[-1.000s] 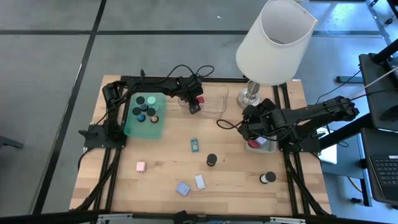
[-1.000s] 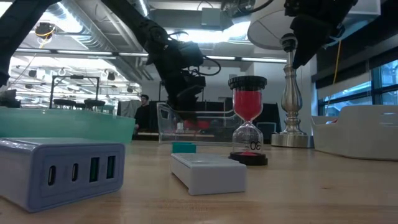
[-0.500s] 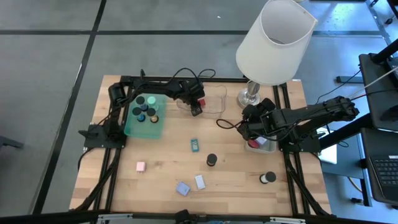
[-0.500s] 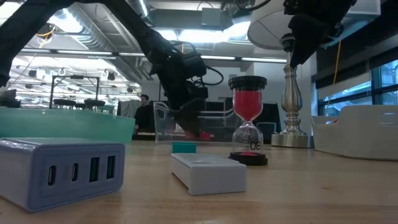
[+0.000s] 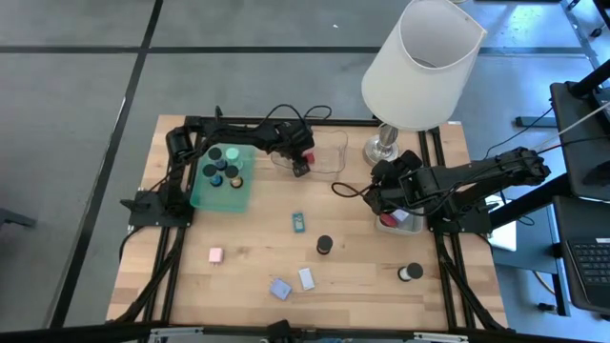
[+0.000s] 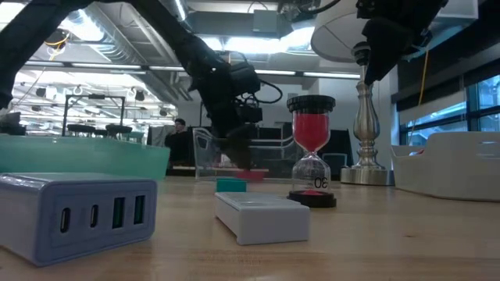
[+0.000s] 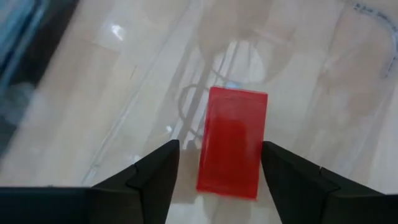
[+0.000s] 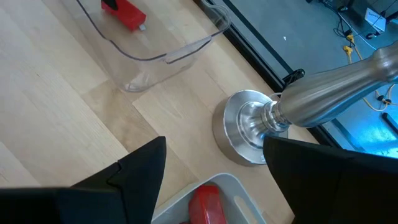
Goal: Pick & Place Office items
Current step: Put the light blue digital clock into the transparent bin
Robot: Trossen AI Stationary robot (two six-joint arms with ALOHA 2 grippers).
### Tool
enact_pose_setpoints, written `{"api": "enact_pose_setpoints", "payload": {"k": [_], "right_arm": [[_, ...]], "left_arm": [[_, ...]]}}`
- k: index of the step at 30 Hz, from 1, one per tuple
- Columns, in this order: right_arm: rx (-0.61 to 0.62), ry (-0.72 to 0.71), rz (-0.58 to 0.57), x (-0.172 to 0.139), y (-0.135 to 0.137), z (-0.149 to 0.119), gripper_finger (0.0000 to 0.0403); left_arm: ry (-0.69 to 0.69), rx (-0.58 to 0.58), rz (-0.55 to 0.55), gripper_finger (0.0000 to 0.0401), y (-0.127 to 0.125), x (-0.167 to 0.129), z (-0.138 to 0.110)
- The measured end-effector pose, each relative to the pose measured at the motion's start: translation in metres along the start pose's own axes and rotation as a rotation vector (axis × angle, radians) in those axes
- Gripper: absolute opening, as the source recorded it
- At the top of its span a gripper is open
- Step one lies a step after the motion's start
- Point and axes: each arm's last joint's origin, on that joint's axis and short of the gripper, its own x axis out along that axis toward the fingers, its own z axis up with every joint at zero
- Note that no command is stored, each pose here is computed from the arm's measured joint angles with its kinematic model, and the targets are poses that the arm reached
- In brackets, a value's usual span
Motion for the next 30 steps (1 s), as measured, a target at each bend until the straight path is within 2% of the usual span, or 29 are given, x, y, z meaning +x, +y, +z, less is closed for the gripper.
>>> {"api": "enact_pose_setpoints", "payload": {"k": [7, 9, 12, 15, 18, 20, 26, 30], "right_arm": [[-0.004, 0.005, 0.005, 0.000, 0.000, 0.000, 0.0274], [-0.004, 0.005, 0.005, 0.000, 0.000, 0.000, 0.0274], [-0.004, 0.006, 0.005, 0.000, 0.000, 0.000, 0.0274], [-0.007, 0.006, 0.005, 0.000, 0.000, 0.000, 0.0274], [-0.011, 0.004, 0.004, 0.000, 0.000, 0.000, 0.0274], [-0.011, 0.003, 0.002, 0.000, 0.000, 0.000, 0.0274], [-0.007, 0.002, 0.005, 0.000, 0.000, 0.000, 0.0274], [0.000, 0.003, 0.008, 0.000, 0.001, 0.000, 0.0274]], "left_arm": [[-0.026, 0.060, -0.002, 0.0222, 0.001, -0.056, 0.026], [-0.052, 0.089, -0.042, 0.0218, -0.005, -0.073, 0.028], [-0.056, 0.167, -0.212, 0.0212, -0.020, -0.095, 0.026], [-0.012, 0.322, -0.432, 0.0206, -0.048, -0.107, 0.017], [0.028, 0.478, -0.535, 0.0200, -0.078, -0.113, 0.008], [0.051, 0.572, -0.522, 0.0199, -0.097, -0.114, 0.003], [0.082, 0.872, -0.369, 0.0198, -0.150, -0.106, -0.010], [0.094, 1.083, -0.404, 0.0198, -0.175, -0.098, -0.021]]}}
